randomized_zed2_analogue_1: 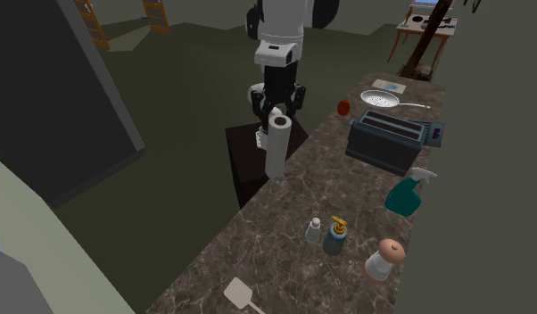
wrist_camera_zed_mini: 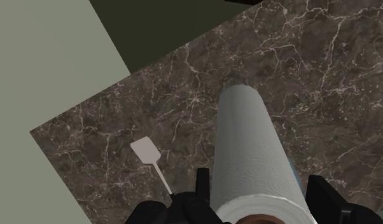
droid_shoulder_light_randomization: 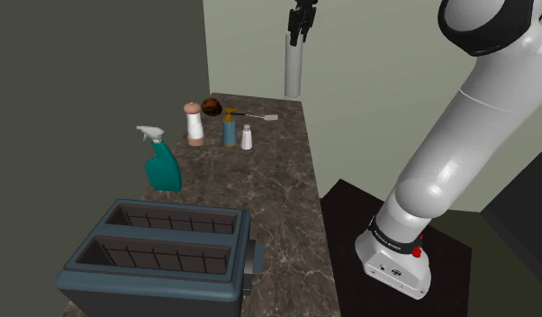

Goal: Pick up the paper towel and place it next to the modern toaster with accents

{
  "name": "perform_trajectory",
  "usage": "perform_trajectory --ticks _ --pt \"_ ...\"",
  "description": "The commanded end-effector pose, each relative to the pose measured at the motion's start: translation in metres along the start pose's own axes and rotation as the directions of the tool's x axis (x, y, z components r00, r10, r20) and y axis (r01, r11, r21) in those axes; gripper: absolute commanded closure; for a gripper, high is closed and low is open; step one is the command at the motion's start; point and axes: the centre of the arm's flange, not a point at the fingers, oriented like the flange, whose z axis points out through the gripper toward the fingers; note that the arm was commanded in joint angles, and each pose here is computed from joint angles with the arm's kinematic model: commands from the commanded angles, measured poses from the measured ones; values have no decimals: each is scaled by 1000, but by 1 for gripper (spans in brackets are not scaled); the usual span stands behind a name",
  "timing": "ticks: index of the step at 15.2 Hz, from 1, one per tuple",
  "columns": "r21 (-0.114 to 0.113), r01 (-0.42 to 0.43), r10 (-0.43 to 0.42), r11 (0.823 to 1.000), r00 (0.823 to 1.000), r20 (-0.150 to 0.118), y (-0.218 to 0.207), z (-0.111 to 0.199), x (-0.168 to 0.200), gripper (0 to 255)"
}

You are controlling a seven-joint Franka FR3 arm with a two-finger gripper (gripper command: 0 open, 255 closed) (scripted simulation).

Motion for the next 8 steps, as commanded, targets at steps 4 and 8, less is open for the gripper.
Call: perform_trajectory --ticks 4,8 --pt "0 0 0 1000 1000 0 1 -25 1 255" --pt "0 0 0 1000 1000 0 -50 -29 -10 255"
